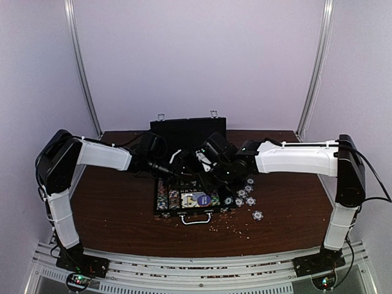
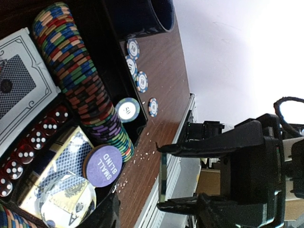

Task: Pack up texas hold em set
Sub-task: Pass from the right arm to the left

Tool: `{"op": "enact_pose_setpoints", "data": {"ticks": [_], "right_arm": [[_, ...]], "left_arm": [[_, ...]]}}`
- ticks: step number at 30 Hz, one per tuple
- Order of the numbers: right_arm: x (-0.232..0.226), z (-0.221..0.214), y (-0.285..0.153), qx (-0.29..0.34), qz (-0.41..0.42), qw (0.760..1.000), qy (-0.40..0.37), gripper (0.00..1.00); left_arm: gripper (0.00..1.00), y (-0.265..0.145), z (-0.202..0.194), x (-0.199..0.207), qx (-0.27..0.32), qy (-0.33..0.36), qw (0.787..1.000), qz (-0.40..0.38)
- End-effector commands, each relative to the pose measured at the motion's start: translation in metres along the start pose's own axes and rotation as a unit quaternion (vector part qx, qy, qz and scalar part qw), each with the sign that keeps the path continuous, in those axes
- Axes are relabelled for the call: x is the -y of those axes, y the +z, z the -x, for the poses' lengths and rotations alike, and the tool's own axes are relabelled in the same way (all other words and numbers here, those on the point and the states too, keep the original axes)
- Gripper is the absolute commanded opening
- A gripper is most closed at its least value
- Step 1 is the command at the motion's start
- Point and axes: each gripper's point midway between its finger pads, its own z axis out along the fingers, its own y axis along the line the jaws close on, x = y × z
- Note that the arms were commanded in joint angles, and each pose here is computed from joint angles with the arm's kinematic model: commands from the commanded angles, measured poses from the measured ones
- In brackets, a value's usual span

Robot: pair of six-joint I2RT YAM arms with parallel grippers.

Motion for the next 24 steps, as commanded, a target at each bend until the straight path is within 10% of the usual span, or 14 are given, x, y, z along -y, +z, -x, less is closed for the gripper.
{"op": "enact_pose_setpoints", "data": {"ticks": [1,14,24], "right_arm": [[-0.002,0.017,-0.012,0.040,0.002,0.999,-0.002,0.31],[-0.009,0.021,-0.016,0.049,0.011,0.999,-0.009,0.30],[-0.012,0.025,-0.023,0.062,0.015,0.998,-0.012,0.31]], "left_arm": [[0.55,0.004,-0.004,0.020,-0.021,0.026,0.999,-0.041],[0.32,0.009,-0.004,0.022,-0.021,0.022,0.999,-0.045],[0.41,0.012,-0.006,0.010,-0.020,0.004,1.000,-0.022]]}}
